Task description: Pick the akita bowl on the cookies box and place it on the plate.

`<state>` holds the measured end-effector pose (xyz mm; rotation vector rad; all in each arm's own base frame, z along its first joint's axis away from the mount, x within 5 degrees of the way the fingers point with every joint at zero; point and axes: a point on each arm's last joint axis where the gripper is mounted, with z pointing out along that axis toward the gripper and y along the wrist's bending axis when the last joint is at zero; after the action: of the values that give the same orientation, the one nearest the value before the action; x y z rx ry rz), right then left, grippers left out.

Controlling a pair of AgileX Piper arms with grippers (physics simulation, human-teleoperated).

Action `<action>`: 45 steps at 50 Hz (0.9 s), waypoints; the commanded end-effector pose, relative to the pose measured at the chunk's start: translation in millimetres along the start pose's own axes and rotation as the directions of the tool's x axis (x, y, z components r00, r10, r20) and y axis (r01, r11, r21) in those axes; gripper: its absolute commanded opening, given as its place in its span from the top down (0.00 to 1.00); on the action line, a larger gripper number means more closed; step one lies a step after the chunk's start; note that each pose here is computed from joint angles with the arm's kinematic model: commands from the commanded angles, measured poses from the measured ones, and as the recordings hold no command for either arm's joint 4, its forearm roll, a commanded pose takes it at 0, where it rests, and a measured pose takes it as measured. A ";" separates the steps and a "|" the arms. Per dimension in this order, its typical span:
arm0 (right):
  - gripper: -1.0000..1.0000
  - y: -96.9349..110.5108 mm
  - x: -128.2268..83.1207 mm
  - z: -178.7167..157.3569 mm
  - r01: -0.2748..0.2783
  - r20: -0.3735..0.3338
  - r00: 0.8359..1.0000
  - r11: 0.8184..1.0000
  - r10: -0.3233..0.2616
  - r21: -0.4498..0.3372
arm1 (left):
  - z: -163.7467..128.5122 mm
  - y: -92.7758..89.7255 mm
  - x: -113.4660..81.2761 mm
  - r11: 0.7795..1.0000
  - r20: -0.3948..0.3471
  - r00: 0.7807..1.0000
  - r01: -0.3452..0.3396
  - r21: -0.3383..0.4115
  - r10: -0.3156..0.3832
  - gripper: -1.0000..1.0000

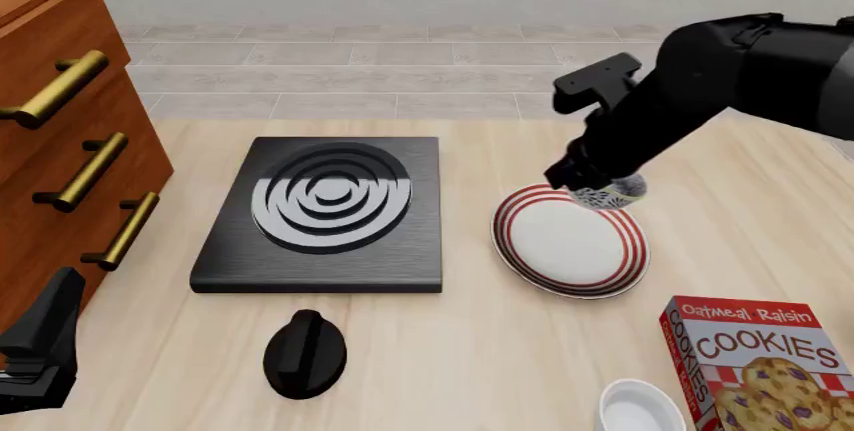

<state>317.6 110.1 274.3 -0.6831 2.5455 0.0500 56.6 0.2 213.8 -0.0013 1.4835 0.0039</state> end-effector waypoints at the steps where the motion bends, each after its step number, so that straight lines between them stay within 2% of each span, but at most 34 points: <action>1: 1.00 -1.2 -7.2 11.2 -0.003 -0.003 1.000 1.000 0.003 0.000 | 0.1 -0.2 0.2 1.000 0.000 1.000 0.000 0.004 0.000 0.00; 25: 1.00 -10.2 -25.0 26.8 0.001 -0.012 1.000 1.000 -0.001 0.006 | 0.1 -0.2 0.2 1.000 0.000 1.000 0.000 0.004 0.000 0.00; 45: 1.00 -7.2 -25.5 36.1 0.000 -0.018 1.000 1.000 0.000 0.000 | 0.1 -0.2 0.2 1.000 0.000 1.000 0.000 0.004 0.000 0.00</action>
<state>354.6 118.9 256.3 -0.6904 2.5673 0.0409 56.6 0.2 213.8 -0.0012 1.4835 0.0040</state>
